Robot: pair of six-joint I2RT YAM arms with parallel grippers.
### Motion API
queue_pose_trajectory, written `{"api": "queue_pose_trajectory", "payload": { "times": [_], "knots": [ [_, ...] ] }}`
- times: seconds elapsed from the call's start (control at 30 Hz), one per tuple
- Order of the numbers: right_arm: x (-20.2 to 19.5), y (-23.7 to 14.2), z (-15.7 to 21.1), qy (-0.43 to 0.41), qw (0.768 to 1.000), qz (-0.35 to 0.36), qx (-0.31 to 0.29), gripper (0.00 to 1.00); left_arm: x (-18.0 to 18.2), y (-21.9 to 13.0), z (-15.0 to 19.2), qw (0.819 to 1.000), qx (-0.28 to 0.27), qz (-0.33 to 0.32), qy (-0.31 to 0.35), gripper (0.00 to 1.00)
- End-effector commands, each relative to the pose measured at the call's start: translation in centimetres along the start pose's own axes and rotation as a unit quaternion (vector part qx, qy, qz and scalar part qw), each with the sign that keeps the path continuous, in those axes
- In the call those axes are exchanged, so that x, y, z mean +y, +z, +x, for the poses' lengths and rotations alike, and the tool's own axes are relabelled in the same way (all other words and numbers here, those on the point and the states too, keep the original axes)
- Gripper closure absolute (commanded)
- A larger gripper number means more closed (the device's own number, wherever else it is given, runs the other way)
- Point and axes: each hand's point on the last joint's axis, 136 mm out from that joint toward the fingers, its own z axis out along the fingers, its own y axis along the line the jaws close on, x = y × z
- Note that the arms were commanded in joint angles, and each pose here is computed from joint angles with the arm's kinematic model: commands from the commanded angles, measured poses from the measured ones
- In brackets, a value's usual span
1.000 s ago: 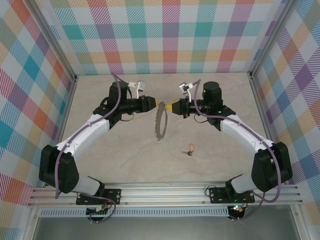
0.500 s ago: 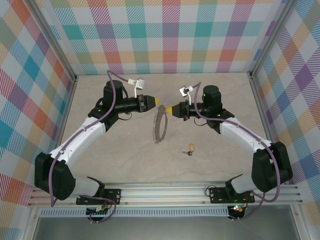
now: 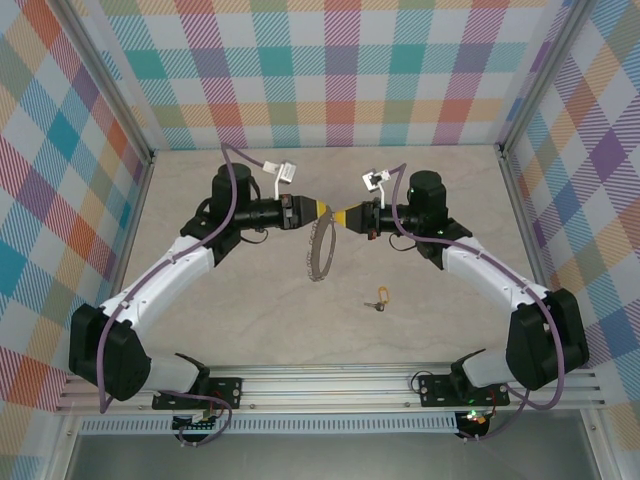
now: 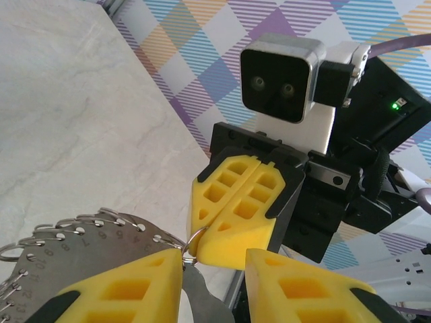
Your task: Put the keys on the keyring
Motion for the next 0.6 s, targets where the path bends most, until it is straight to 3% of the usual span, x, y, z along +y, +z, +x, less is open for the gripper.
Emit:
{"api": "queue_pose_trajectory", "payload": {
  "times": [0.0, 0.57],
  "knots": [
    [1.9, -0.4, -1.8, -0.03, 0.999, -0.018, -0.02, 1.0, -0.7, 0.6, 0.4, 1.0, 0.005, 0.018, 0.014, 0.69],
    [2.4, -0.5, -2.4, -0.029, 0.999, -0.027, -0.03, 1.0, -0.8, 1.9, 1.3, 0.999, 0.027, 0.024, 0.017, 0.69]
  ]
}}
